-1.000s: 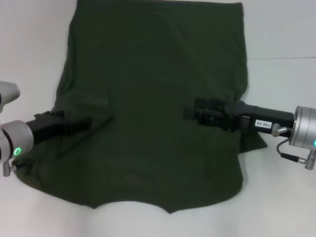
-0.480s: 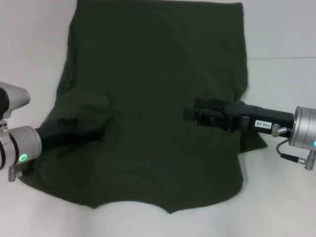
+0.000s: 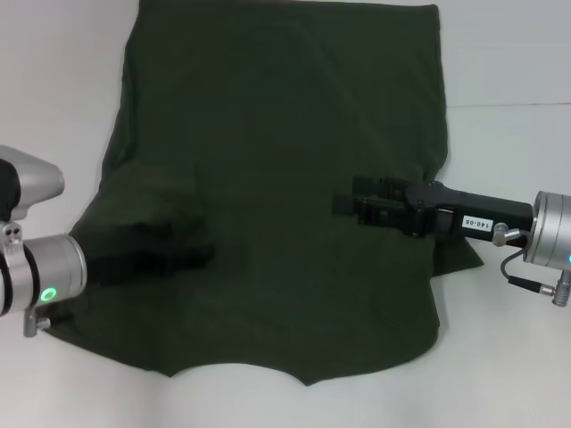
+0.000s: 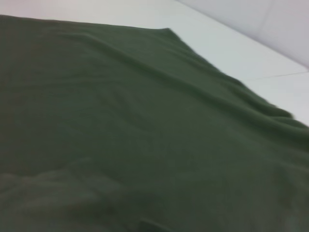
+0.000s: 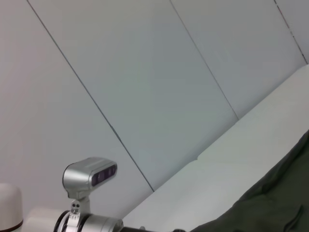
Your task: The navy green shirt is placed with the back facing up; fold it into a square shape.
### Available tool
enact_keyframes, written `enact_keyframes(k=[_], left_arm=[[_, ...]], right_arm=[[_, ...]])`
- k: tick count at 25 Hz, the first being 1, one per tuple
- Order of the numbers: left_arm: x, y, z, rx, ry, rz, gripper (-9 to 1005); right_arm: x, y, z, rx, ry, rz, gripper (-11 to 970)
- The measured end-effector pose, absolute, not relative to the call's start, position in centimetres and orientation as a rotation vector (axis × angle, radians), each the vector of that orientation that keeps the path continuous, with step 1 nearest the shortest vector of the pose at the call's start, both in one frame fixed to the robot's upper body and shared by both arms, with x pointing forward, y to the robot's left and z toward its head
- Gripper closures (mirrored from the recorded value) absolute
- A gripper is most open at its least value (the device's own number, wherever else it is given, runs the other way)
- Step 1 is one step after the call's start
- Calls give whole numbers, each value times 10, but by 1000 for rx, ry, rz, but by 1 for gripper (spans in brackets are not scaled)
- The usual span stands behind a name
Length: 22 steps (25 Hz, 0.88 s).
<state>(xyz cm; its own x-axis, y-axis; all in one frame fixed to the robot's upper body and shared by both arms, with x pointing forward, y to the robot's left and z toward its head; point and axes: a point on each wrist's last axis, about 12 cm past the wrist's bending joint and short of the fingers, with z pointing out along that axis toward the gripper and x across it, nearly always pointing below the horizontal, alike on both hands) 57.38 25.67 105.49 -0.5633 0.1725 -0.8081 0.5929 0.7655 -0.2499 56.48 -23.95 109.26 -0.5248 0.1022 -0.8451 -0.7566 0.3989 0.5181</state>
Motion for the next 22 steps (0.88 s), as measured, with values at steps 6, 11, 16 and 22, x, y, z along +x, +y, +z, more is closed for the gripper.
enact_keyframes(k=[6,11,16,22], left_arm=[[559,252,1062,660,2102,-829,79],[545,254,1082,710,1983,-1012,79],[531,255,1089,722,1808,-1128,79],[520,248,1085,803,1727,-1172,80]], right_arm=[[566,-242,1095,-563,1779,1242,113],[565,-243,1095,-559,1777,1242,113],[567,-248,1094,-512,1806,1237,113],[574,-265,1095,-393,1890,1231,113]])
